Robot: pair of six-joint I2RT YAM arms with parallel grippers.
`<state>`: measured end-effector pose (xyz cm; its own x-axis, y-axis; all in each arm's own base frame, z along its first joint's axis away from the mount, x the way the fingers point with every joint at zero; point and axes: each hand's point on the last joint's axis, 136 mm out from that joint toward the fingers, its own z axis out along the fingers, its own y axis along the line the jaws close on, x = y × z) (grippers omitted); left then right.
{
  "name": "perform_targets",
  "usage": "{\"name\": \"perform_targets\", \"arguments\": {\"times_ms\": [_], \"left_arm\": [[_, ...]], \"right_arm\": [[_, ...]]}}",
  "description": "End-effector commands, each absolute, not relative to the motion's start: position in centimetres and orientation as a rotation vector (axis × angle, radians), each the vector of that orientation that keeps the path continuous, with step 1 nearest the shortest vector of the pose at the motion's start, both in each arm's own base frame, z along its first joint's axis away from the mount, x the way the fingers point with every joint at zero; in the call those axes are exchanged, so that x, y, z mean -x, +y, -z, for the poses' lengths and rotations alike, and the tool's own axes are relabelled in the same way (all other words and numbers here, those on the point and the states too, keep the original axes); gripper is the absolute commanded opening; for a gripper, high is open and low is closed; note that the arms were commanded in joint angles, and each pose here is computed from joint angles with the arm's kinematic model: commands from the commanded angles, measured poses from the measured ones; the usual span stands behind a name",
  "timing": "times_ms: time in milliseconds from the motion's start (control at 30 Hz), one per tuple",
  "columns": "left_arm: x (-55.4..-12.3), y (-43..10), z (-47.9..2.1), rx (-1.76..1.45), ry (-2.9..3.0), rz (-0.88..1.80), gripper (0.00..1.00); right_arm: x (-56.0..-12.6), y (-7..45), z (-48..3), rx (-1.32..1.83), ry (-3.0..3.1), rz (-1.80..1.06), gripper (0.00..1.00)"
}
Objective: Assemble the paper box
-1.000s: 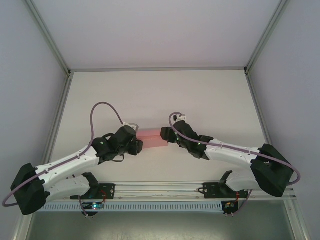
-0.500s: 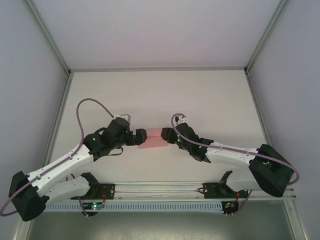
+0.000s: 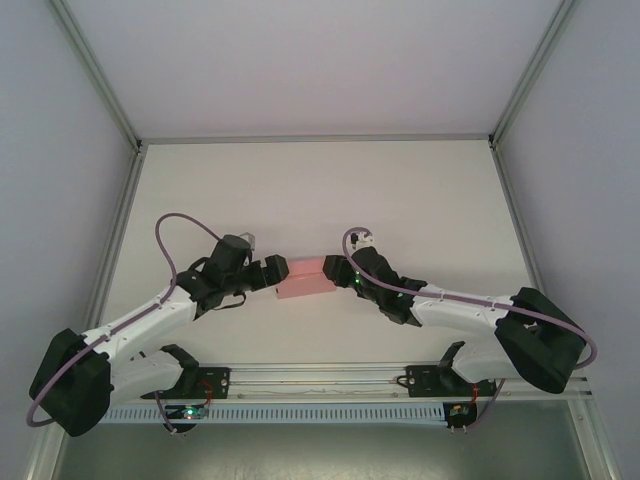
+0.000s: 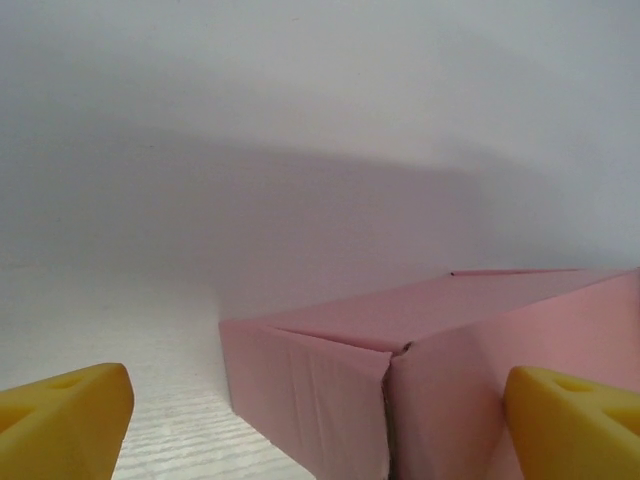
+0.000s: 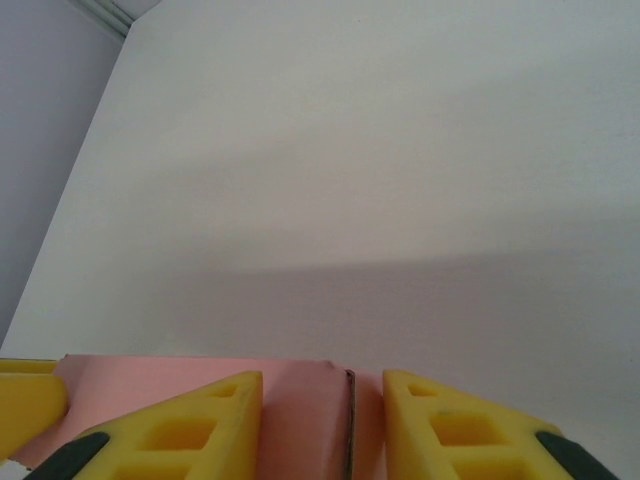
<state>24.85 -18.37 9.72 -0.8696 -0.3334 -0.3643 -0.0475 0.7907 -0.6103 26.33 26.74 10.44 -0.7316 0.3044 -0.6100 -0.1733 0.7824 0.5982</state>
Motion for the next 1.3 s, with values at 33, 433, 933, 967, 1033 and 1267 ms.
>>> {"name": "perform_targets", "arguments": {"times_ms": [33, 433, 933, 967, 1033, 1267], "left_arm": [[-25.2, -17.7, -8.1, 0.360, 2.511, 0.860, 0.89], [-23.3, -17.0, -5.2, 0.406, 2.502, 0.920, 0.49], [-22.8, -17.6, -3.8, 0.316, 2.466, 0.979, 0.00], [-22.8, -17.4, -3.7, 0.318, 2.464, 0.969, 0.00], [-22.8, -17.2, -3.7, 0.299, 2.454, 0.958, 0.00], [-22.6, -17.2, -4.5, 0.230, 2.427, 0.938, 0.00]], "right_arm": [[-22.3, 22.5, -1.6, -0.029, 2.552, -0.561, 0.32], [-22.1, 22.7, -1.1, 0.056, 2.505, -0.636, 0.25], [-21.3, 23.2, -0.1, 0.211, 2.451, -0.760, 0.07], [-21.4, 23.1, -0.1, 0.216, 2.434, -0.756, 0.06], [-21.4, 22.8, 0.0, 0.232, 2.413, -0.740, 0.04], [-21.4, 22.5, -0.1, 0.264, 2.379, -0.718, 0.00]]}}
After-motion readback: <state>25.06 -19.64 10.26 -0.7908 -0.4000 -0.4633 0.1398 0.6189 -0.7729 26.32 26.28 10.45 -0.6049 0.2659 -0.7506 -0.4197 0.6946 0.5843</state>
